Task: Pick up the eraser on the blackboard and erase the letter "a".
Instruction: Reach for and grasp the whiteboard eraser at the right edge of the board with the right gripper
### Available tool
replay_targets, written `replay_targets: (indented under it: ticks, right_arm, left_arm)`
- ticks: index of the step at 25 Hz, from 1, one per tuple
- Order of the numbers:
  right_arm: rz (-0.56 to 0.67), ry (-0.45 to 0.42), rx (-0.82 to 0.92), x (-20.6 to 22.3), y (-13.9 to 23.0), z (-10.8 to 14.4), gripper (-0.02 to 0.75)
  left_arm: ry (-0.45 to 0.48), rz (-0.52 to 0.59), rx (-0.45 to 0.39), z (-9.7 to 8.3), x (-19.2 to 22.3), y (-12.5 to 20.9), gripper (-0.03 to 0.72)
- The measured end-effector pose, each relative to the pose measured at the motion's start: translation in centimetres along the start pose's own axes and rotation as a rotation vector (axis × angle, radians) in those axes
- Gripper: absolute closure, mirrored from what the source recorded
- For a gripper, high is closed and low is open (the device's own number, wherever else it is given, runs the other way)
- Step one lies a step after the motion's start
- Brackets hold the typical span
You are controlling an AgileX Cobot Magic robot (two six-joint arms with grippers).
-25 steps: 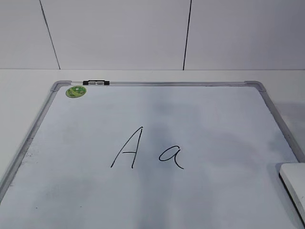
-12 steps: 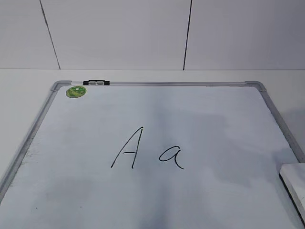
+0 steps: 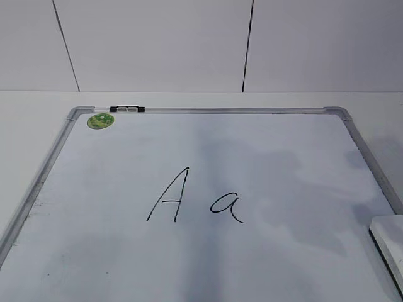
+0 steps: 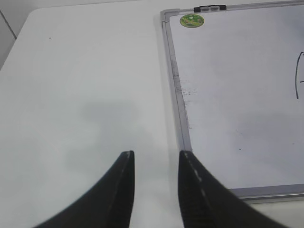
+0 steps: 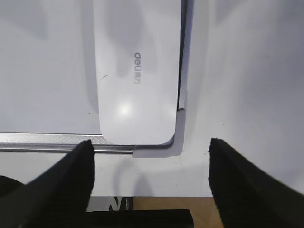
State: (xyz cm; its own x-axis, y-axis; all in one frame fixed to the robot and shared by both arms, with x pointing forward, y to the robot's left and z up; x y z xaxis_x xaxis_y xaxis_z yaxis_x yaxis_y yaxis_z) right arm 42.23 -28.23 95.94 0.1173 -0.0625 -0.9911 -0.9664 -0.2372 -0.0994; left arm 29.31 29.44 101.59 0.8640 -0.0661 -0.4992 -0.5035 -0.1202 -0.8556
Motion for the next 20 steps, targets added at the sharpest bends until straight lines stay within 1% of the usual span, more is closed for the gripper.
replay_targets:
  ticks: [6,11,20]
  right_arm:
    - [0.010,0.002,-0.001,1.4,-1.2,0.1,0.146]
    - [0.037,-0.014,0.011,2.5,-1.8,0.4,0.146]
    - [0.002,-0.014,0.025,2.7,-2.5,0.4,0.146]
  left_arm:
    - [0.000,0.000,0.000,0.0,0.0,0.0,0.454]
    - [0.000,0.000,0.000,0.0,0.0,0.0,0.454]
    - [0.000,0.000,0.000,0.0,0.0,0.0,0.454]
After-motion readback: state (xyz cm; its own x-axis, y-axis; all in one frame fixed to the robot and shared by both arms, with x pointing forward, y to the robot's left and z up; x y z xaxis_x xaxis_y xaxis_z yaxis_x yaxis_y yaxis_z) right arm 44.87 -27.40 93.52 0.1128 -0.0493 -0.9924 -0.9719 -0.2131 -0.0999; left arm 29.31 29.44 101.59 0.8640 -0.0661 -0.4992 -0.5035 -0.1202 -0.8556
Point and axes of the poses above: a point on each arm's last joint axis where the gripper is mounted, x pointing out along that axis toward the gripper, z along the wrist's bending axis when the last joint is at zero, y = z × x, the point moved 7 cm from there along x, pointing out along that axis toward the gripper, and after that the axes turned 9 degrees about -x, right-handed, at the moved point
